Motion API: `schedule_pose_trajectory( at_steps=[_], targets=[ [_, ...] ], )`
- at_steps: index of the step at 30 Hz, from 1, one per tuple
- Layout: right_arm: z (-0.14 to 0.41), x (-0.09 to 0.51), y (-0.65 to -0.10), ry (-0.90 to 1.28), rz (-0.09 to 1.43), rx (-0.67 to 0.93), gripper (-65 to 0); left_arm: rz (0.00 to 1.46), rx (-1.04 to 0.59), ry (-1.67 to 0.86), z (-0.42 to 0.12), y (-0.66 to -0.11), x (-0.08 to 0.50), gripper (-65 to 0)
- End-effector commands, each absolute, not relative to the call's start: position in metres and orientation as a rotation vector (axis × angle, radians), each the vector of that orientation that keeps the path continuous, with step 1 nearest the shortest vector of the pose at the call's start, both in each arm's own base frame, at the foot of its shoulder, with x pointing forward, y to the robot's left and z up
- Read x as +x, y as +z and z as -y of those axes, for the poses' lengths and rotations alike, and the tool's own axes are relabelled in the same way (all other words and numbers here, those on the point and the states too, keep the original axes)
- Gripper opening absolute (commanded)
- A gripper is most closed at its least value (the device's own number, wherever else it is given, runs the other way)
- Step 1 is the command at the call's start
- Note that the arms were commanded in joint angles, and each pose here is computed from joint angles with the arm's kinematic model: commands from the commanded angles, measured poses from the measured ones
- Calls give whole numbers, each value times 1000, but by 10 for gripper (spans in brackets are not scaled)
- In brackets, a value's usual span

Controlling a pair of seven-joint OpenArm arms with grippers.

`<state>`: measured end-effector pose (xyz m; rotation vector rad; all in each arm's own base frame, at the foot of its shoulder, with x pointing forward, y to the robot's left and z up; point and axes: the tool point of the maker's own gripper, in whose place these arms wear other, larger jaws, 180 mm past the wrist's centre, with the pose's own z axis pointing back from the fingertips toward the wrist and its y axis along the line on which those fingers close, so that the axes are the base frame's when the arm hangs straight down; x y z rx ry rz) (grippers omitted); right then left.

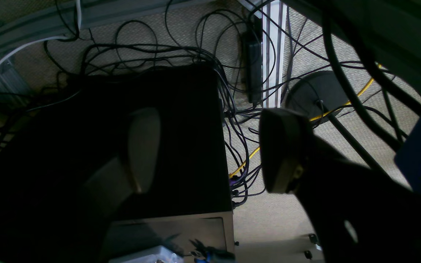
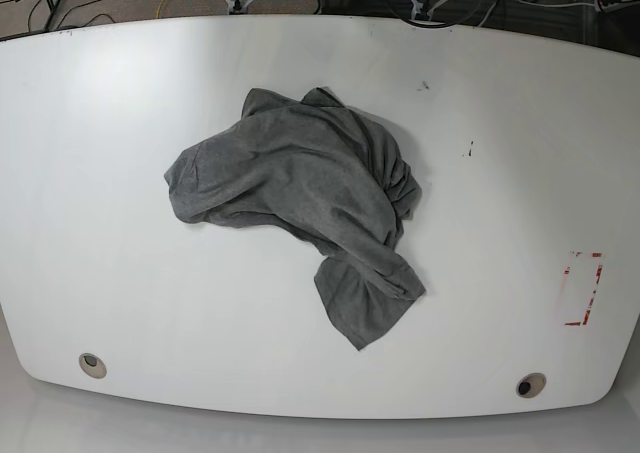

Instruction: Fold the T-shirt properly

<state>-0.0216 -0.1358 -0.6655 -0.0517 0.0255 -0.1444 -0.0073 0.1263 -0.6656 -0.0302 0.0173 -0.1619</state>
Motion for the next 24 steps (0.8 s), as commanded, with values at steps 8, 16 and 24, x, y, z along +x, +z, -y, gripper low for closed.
schedule_pose_trajectory(
  at_steps=[8, 16, 24],
  targets=[
    [124, -37, -665, -149, -37, 4, -218, -62, -17, -158, -137, -665, -19, -441],
    [123, -27, -665, -148, -18, 24, -230, -12, 1, -158, -144, -663, -6, -457],
    [130, -15, -666, -146, 5, -4, -196, 56, 8, -157, -148, -661, 21, -389]
  ],
)
